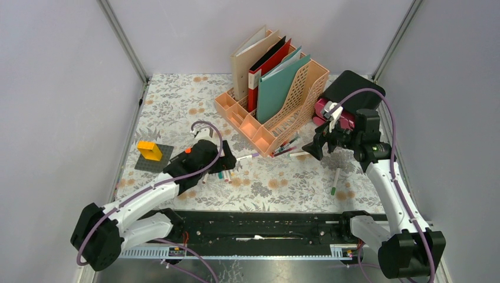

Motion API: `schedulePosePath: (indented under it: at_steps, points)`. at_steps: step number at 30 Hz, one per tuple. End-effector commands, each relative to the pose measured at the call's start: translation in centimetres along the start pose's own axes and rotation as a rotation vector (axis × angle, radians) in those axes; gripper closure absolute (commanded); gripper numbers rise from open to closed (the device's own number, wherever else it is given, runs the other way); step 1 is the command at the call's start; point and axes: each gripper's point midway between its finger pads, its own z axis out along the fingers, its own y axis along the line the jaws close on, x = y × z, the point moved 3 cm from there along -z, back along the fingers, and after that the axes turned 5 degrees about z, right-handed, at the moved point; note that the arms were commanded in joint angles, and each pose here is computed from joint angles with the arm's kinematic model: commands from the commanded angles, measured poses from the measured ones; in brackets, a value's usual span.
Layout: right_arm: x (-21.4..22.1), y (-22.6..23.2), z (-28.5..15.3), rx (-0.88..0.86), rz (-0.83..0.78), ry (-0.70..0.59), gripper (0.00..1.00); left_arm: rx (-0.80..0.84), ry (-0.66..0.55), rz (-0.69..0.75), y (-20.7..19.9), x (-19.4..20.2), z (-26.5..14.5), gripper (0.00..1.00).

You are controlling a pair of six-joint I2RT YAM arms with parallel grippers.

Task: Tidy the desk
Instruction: Place the stationery in the drawer.

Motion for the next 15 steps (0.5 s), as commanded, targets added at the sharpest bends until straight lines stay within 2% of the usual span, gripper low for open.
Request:
schedulePosePath:
  at_steps: [1, 11, 15]
  points:
    - [-0.6, -0.2, -0.2, 0.012, -0.043, -0.025, 0.0, -0.045, -0.095, 0.143, 0.6, -2.4, -1.3, 0.01]
    - [-0.6, -0.1, -0.1, 0.003, -0.038, -0.025, 0.0, -0.219, -0.021, 0.199, 3.7, -0.7, -0.6, 0.02]
    - [-0.6, -0.1, -0.1, 0.006, -0.037, -0.025, 0.0, -0.255, 0.003, 0.21, 4.1, -0.4, 0.2, 0.1]
